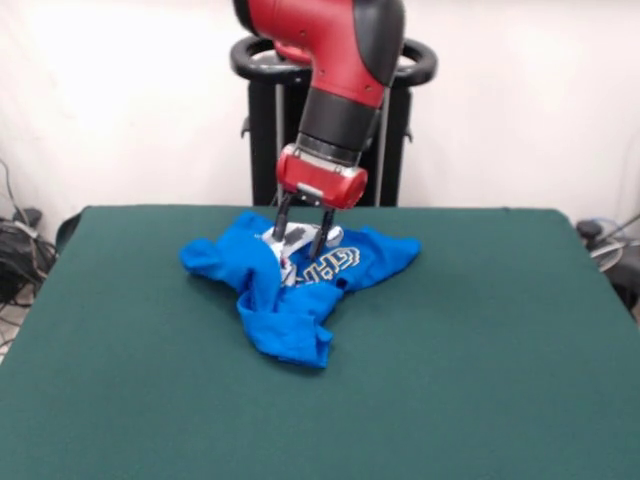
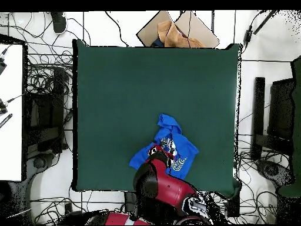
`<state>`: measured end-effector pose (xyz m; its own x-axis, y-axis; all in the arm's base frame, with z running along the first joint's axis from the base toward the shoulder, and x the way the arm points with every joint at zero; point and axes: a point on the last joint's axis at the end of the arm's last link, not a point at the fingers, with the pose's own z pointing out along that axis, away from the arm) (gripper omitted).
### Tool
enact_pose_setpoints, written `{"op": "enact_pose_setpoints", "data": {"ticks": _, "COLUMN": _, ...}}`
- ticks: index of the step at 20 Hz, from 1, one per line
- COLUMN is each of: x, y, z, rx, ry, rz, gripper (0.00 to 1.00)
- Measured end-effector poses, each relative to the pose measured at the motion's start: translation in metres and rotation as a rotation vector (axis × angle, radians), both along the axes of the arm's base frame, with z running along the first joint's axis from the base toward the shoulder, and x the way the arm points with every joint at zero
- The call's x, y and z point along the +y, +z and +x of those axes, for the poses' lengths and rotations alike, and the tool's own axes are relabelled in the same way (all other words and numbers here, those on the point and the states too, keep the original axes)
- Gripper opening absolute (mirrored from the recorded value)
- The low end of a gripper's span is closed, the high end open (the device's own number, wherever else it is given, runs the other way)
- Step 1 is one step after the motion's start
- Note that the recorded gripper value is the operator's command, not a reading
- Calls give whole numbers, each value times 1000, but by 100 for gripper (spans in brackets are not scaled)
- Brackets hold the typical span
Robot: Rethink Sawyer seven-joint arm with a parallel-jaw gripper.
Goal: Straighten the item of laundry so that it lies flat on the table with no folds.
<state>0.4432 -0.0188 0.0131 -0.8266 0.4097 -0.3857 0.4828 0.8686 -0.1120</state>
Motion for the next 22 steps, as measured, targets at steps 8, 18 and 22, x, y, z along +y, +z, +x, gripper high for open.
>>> {"op": "enact_pose_setpoints", "data": {"ticks": 8, "x": 47, "y": 13, "z": 4, "rx": 67, "ry": 18, "rz": 19, "gripper": 100}}
{"op": "enact_pose_setpoints", "data": {"ticks": 18, "x": 33, "y": 46, "z": 19, "rx": -4, "ry": 2, "rz": -128, "gripper": 100}}
{"op": "enact_pose_setpoints", "data": {"ticks": 22, "x": 11, "y": 62, "z": 32, "rx": -43, "ry": -25, "rz": -159, "gripper": 100}}
